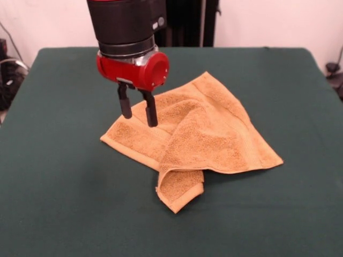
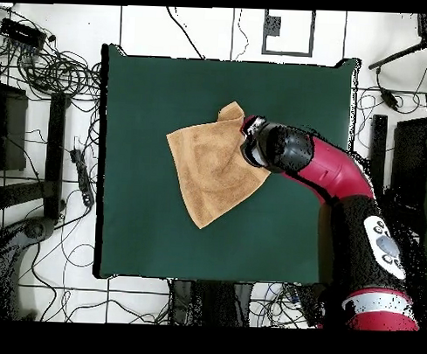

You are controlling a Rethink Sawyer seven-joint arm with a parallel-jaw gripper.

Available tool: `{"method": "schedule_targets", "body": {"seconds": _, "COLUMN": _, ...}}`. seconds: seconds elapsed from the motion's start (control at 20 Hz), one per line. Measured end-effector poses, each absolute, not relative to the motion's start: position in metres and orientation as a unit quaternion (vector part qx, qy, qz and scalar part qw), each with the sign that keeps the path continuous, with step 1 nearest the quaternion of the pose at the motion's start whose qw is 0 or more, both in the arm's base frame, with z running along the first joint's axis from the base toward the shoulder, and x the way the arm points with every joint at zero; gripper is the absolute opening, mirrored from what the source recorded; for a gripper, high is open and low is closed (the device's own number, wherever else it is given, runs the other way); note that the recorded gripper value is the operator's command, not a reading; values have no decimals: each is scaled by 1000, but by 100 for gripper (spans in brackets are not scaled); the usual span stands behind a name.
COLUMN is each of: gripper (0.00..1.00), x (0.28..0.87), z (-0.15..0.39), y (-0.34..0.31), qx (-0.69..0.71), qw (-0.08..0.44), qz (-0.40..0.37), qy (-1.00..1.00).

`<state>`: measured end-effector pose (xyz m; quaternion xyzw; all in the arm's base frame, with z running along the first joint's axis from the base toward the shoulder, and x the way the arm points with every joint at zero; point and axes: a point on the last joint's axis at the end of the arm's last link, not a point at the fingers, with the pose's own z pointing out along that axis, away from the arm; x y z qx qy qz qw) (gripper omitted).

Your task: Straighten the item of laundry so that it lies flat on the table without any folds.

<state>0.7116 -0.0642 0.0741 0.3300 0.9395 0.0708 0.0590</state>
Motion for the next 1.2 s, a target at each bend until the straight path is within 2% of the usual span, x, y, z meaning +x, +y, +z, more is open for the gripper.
{"method": "schedule_targets", "body": {"seconds": 0.4, "gripper": 100, "x": 706, "z": 82, "y": -66, "qx": 328, "qw": 62, "qz": 59, "qy": 941}}
{"method": "schedule_targets", "body": {"seconds": 1.0, "gripper": 100, "x": 686, "z": 142, "y": -95, "qx": 319, "qw": 94, "qz": 24, "qy": 943}}
{"method": "schedule_targets", "body": {"seconds": 1.2, "gripper": 100, "x": 676, "z": 142, "y": -98, "qx": 318, "qw": 93, "qz": 19, "qy": 943}}
